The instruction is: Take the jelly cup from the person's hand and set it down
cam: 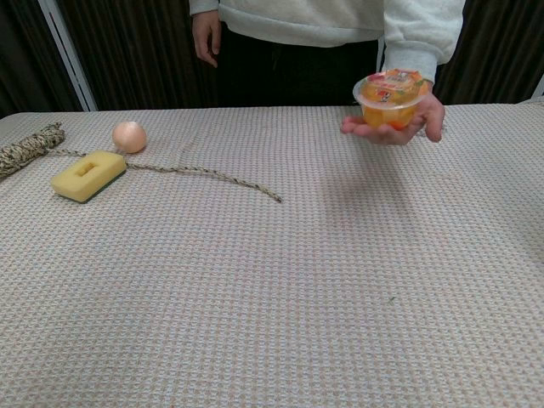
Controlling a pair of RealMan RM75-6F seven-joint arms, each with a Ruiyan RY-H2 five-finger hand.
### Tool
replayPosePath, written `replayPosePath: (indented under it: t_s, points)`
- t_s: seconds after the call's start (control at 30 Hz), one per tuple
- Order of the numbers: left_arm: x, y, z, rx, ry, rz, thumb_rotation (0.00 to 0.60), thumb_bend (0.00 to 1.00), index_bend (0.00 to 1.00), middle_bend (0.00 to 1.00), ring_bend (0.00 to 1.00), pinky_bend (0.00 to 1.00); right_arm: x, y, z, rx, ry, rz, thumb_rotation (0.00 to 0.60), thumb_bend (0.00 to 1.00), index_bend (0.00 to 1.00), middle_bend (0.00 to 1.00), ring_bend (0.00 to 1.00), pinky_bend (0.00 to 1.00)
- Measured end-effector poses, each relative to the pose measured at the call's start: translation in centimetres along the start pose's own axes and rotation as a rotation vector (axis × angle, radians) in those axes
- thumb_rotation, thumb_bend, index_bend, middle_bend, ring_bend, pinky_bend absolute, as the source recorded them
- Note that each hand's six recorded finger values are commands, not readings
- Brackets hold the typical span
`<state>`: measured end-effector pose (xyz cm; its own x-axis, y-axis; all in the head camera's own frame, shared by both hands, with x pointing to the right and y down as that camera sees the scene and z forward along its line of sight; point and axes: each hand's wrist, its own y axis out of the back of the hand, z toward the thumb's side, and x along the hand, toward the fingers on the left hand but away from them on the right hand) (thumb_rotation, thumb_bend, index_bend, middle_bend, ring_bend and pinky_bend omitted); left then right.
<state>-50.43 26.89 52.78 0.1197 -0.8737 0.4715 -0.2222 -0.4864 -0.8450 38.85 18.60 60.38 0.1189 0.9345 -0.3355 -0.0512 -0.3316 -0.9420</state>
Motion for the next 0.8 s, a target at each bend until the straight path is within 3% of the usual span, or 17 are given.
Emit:
replayPosePath:
  t_s: [0.5, 0.8]
  points:
    - [0.0, 0.0, 0.0, 0.002, 0.001, 0.001, 0.600, 0.15, 0.13, 0.00, 0.00, 0.00, -0.1, 0.6, 0.3, -0.005, 0.006, -0.012, 0.600, 0.08, 0.00, 0.00, 0.00, 0.00]
    - [0.2, -0.1, -0.1, -0.003, 0.007, -0.007, 0.600, 0.15, 0.13, 0.00, 0.00, 0.00, -1.9, 2.0, 3.5, -0.086, 0.029, 0.011, 0.600, 0.08, 0.00, 0.00, 0.00, 0.00]
